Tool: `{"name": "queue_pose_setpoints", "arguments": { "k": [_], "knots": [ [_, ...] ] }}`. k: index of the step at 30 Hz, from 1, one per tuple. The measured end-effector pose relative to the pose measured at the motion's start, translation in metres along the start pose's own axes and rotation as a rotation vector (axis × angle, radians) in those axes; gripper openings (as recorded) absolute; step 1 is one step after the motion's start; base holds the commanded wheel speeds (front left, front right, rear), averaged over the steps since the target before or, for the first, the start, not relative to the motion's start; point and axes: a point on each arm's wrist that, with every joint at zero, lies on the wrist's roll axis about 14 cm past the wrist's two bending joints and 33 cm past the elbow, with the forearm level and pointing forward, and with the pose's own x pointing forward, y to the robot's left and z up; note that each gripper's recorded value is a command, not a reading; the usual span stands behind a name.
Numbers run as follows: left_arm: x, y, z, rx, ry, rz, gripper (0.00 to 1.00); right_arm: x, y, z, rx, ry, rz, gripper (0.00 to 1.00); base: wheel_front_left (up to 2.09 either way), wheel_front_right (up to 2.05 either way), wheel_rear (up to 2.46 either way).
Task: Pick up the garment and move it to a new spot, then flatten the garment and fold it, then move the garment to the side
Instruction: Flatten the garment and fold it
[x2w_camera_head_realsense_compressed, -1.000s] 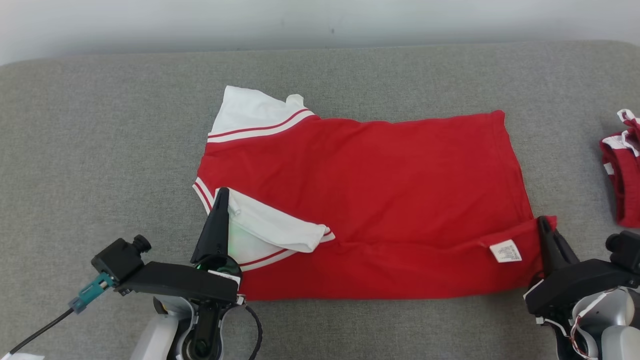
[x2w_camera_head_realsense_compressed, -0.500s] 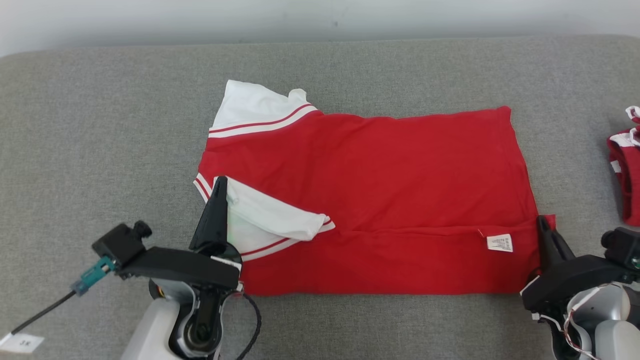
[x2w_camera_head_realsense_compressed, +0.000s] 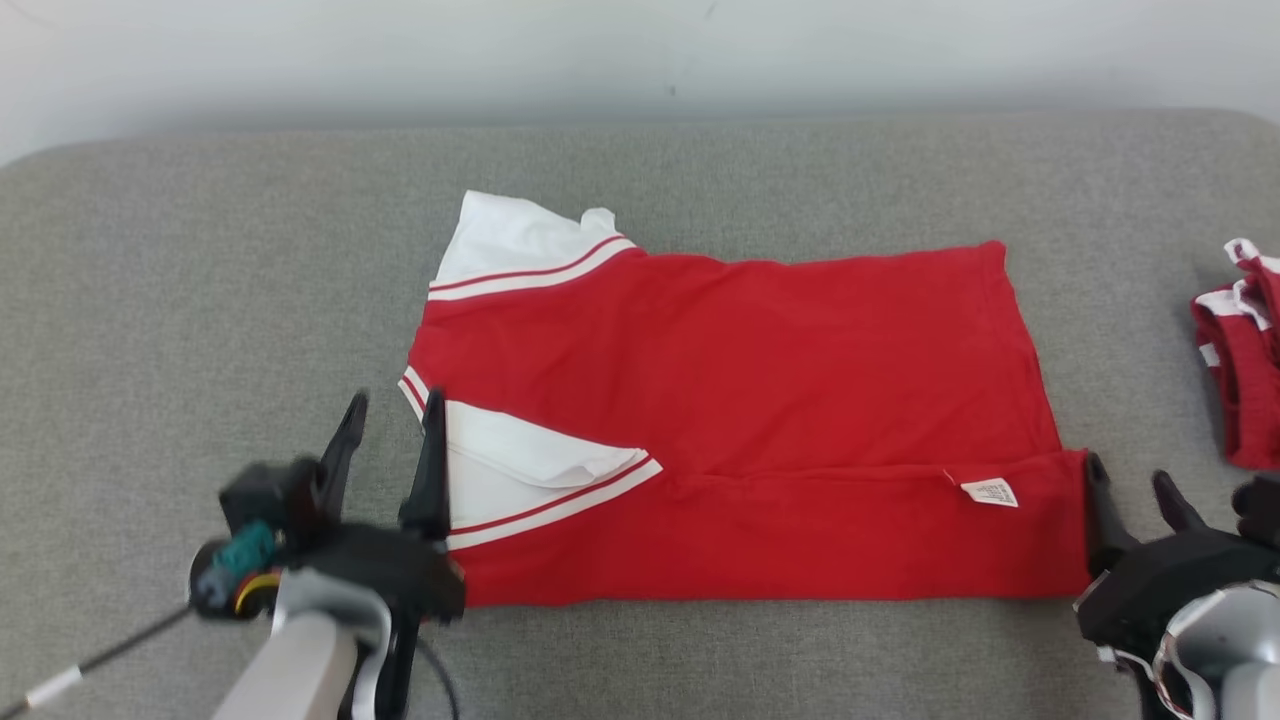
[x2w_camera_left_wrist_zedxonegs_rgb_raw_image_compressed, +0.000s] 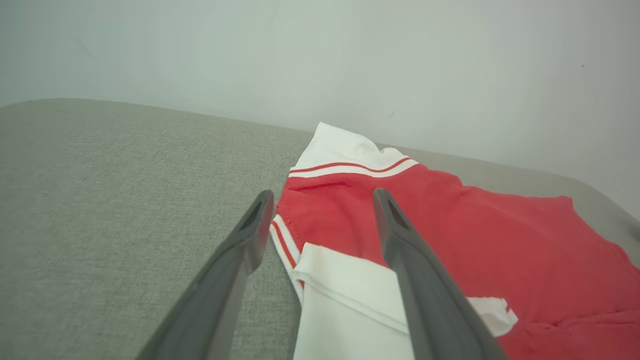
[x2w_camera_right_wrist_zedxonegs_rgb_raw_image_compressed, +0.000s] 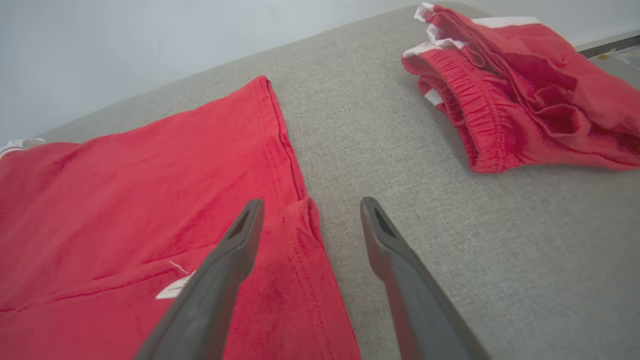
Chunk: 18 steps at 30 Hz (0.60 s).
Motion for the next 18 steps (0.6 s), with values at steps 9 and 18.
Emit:
{"name": "queue_pose_setpoints", "arguments": {
  "k": [9, 18],
  "knots": [
    [-0.054, 0.016, -0.040, 0.188, 0.175, 0.059, 1.00, -0.029, -0.019, 0.002, -0.047, 0.044, -0.049, 1.00, 0.00, 0.00, 0.00],
    [-0.070, 0.016, -0.071, 0.223, 0.316, 0.096, 1.00, -0.026, -0.014, -0.017, -0.116, 0.118, -0.050, 1.00, 0.00, 0.00, 0.00]
  ]
}}
